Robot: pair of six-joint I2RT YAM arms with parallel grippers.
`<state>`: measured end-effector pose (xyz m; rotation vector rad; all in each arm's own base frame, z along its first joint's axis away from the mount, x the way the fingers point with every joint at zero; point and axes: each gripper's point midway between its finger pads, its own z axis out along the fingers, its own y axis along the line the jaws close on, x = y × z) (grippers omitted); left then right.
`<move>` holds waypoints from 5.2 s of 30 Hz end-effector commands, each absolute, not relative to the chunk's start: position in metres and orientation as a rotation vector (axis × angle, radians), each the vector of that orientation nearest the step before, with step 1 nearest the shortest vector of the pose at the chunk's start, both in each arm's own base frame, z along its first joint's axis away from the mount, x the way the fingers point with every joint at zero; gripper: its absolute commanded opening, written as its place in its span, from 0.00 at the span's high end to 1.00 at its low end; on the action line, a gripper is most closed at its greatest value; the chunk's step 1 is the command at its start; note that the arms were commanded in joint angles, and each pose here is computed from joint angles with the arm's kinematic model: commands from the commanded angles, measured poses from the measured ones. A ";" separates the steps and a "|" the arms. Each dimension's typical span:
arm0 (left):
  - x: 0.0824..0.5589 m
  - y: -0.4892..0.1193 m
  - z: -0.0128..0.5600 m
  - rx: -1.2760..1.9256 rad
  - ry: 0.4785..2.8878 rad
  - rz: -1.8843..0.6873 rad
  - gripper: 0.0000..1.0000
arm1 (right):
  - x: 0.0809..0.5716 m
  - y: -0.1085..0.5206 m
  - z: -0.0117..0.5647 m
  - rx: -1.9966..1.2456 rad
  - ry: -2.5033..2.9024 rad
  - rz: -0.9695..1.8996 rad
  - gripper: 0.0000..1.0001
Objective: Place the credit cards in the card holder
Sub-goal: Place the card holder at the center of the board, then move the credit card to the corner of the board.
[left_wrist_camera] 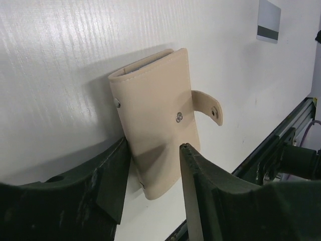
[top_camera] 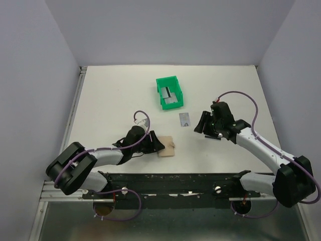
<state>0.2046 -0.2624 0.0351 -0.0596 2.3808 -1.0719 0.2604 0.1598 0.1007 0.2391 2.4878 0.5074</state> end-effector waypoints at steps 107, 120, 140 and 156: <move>0.241 -0.493 0.040 0.875 2.399 -1.052 0.68 | 0.195 0.036 0.230 0.523 2.108 0.323 0.39; 0.281 -0.534 0.064 0.926 2.302 -1.006 0.58 | 0.191 0.031 0.227 0.516 2.114 0.291 0.39; 0.259 -0.507 0.011 0.952 2.422 -0.969 0.61 | 0.190 0.032 0.221 0.520 2.129 0.295 0.39; 0.179 -0.435 -0.019 0.996 2.543 -0.938 0.65 | 0.193 0.037 0.211 0.521 2.148 0.315 0.39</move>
